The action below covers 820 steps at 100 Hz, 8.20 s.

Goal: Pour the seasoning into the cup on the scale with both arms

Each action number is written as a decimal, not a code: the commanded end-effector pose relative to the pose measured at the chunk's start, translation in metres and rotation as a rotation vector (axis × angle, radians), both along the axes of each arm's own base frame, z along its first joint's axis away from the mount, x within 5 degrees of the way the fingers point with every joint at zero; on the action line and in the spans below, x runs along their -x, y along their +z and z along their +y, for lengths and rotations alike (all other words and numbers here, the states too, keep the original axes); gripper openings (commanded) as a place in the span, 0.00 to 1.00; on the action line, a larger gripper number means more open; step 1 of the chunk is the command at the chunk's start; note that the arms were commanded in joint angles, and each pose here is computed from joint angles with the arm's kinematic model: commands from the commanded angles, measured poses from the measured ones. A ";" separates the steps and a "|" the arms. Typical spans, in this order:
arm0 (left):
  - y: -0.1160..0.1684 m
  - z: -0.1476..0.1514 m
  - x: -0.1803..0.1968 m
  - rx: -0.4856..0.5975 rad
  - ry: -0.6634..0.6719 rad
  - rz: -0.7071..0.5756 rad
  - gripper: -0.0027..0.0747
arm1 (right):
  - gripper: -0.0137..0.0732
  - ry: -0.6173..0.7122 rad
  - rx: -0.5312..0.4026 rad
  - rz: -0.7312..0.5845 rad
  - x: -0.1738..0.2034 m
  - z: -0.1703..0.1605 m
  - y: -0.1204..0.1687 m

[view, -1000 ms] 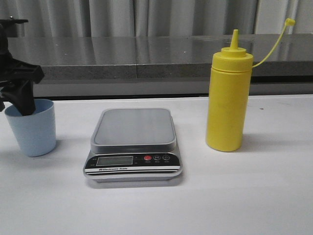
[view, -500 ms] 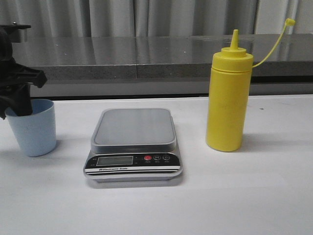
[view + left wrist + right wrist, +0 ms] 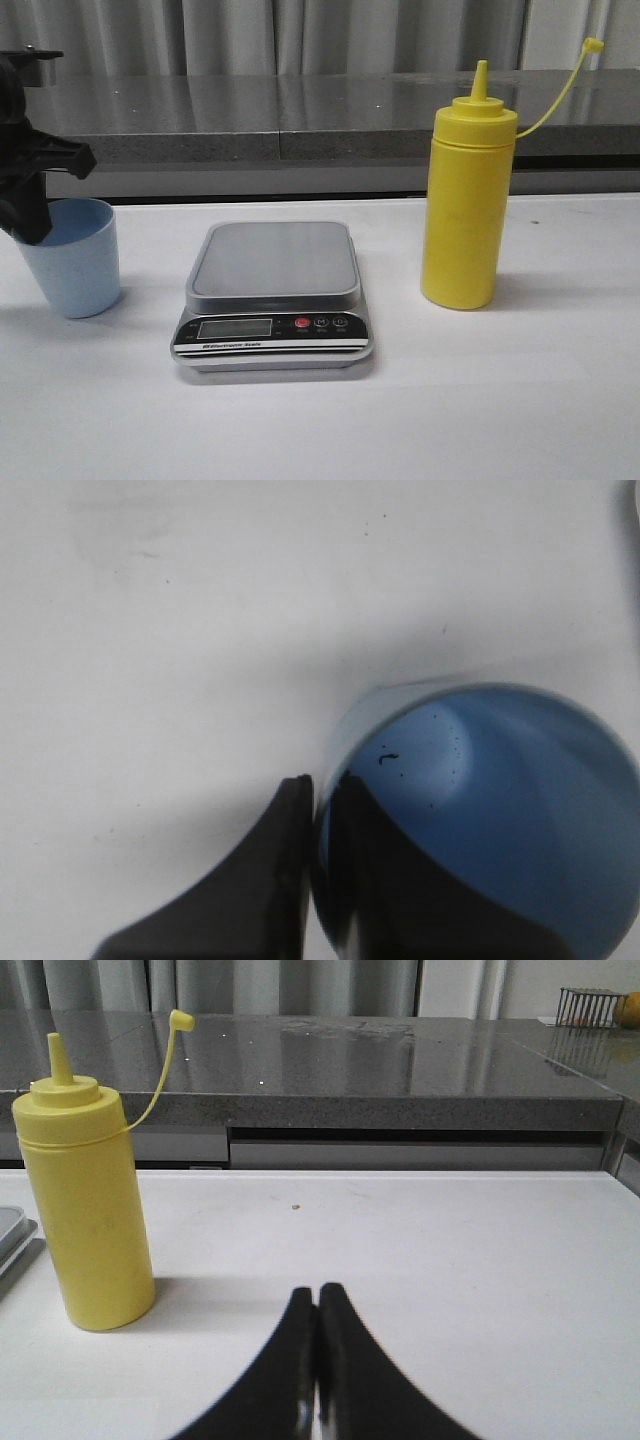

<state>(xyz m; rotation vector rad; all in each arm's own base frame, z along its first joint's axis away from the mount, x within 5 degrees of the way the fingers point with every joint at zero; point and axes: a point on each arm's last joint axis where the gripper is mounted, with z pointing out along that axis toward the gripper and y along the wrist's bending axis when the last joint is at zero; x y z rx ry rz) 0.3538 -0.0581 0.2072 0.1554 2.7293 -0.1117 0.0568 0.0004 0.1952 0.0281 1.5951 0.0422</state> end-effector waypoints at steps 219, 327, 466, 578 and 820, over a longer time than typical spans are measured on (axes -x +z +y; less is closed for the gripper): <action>0.134 -0.134 -0.007 0.097 -0.372 -0.273 0.25 | 0.08 -0.003 0.015 -0.096 0.001 0.000 0.009; 0.149 -0.013 0.105 0.074 -0.136 -0.475 0.08 | 0.08 -0.003 0.015 -0.096 0.001 0.000 0.009; 0.091 0.051 0.333 0.152 -0.023 -1.094 0.08 | 0.08 -0.005 0.013 -0.124 0.008 0.000 0.043; 0.091 0.051 0.333 0.152 -0.023 -1.094 0.08 | 0.08 0.188 0.050 0.257 -0.089 0.028 0.072; 0.091 0.051 0.333 0.152 -0.023 -1.094 0.08 | 0.63 0.350 -0.142 0.104 -0.256 0.124 -0.015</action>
